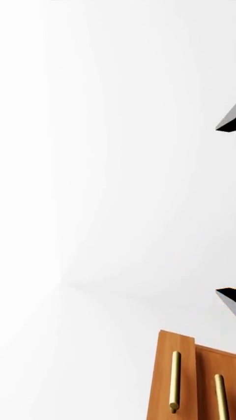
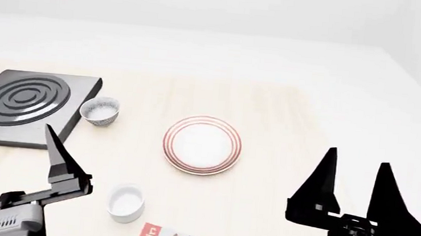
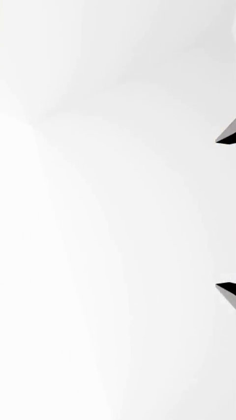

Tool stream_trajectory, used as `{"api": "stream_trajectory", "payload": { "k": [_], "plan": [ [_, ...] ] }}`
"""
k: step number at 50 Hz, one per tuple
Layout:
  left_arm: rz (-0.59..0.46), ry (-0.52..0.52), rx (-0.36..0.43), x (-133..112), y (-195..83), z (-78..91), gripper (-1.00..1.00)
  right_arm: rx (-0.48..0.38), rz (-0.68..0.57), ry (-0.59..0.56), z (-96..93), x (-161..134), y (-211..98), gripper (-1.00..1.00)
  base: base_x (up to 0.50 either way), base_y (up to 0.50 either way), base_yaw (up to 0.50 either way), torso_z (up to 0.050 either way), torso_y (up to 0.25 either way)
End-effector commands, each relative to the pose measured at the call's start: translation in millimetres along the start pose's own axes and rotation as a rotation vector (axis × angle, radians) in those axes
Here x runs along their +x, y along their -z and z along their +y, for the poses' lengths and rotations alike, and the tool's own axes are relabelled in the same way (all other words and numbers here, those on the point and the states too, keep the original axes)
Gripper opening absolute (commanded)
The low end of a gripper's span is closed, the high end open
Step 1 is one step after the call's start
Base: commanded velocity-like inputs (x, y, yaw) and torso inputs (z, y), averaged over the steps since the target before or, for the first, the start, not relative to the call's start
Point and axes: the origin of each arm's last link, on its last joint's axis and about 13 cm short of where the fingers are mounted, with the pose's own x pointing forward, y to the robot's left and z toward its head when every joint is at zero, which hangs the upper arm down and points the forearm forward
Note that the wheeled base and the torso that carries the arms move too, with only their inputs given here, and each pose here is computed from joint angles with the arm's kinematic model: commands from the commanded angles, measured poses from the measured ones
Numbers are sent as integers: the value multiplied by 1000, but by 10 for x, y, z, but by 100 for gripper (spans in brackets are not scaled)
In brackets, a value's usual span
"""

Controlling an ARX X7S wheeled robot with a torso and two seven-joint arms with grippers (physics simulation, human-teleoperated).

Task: Pick the akita bowl next to the cookies box and place it on the plate.

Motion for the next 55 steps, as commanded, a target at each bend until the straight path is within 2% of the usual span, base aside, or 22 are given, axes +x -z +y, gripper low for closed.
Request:
{"api": "stream_trajectory", "payload": {
  "k": [1,5,9,21,32,47,51,53,55],
  "plan": [
    [-12,-9,20,2,7,15,100,-19,-19,-4,-10,14,-25,100,0,0,0,0,0],
    [-21,-11,-3,4,-2,19,100,-19,-18,-4,-8,9,-23,100,0,0,0,0,0],
    [-15,-4,35,3,4,3,100,-16,-15,-4,-6,6,-22,100,0,0,0,0,0],
    [-19,-15,65,4,12,4,100,-15,-12,-5,-8,1,-14,100,0,0,0,0,-246],
    [-15,-23,59,9,13,7,100,-19,-10,-5,-8,3,-9,100,0,0,0,0,-250],
    [0,-19,46,4,7,6,100,-46,-19,5,-46,96,-42,100,0,0,0,0,0],
    [10,-21,45,8,-5,8,100,-75,-25,-4,-83,219,-137,100,0,0,0,0,0],
    [11,-22,44,11,-16,11,100,-147,-74,-21,-151,343,-242,100,0,0,0,0,0],
    [12,-23,45,12,-14,13,100,-189,-71,-21,-212,411,-281,100,0,0,0,0,0]
  ]
}}
